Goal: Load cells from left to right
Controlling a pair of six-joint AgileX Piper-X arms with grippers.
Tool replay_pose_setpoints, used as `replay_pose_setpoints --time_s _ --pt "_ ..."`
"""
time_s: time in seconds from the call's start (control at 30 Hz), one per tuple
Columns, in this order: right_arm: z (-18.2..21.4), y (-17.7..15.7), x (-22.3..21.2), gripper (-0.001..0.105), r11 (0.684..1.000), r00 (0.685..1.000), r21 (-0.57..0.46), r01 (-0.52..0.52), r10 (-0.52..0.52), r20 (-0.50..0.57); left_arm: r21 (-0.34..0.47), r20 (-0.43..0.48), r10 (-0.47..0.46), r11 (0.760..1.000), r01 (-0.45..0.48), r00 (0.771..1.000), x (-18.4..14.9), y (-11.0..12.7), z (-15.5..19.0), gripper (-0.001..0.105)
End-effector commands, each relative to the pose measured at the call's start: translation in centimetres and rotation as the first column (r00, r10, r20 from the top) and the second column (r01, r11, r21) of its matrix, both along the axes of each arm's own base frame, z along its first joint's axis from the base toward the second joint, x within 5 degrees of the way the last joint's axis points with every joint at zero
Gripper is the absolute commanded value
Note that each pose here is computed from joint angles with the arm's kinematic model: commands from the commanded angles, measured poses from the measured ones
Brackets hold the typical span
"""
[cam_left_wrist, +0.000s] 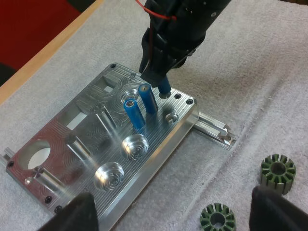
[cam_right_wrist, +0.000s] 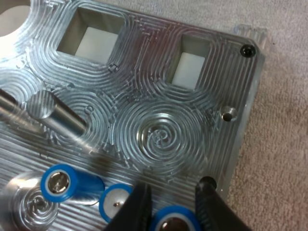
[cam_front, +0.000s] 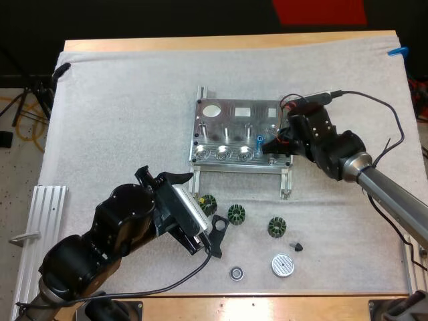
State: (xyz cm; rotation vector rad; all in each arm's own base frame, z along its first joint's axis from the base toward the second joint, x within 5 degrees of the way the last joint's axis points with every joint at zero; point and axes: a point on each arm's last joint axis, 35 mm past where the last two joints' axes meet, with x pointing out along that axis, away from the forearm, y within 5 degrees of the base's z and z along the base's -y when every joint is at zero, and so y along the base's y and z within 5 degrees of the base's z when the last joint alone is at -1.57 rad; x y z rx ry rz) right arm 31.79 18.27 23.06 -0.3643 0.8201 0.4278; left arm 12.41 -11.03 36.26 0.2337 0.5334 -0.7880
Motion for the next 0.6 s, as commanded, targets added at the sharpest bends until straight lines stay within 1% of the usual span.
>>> replay_pose_setpoints --time_s 0.0,0.17,0.33,0.57 --pt "0.30 -0.12 0.04 0.000 1.000 1.000 0.021 0.004 -0.004 0.024 -0.021 0.009 0.004 1.000 -0.003 1.000 -0.05 0.04 0.34 0.065" --pt "-0.14 -0.21 -0.09 0.000 1.000 1.000 0.018 0.006 -0.006 0.024 -0.020 0.008 0.004 1.000 -0.003 1.000 -0.06 0.04 0.33 0.065" --pt "-0.09 -0.13 0.08 0.000 0.999 0.998 0.031 0.009 -0.011 0.054 -0.020 0.008 0.004 1.000 -0.003 1.000 -0.06 0.04 0.33 0.065" --pt "-0.49 -0.31 -0.10 0.000 1.000 0.999 0.012 0.022 -0.022 0.047 -0.018 0.006 0.004 1.000 -0.003 1.000 -0.07 0.05 0.31 0.065"
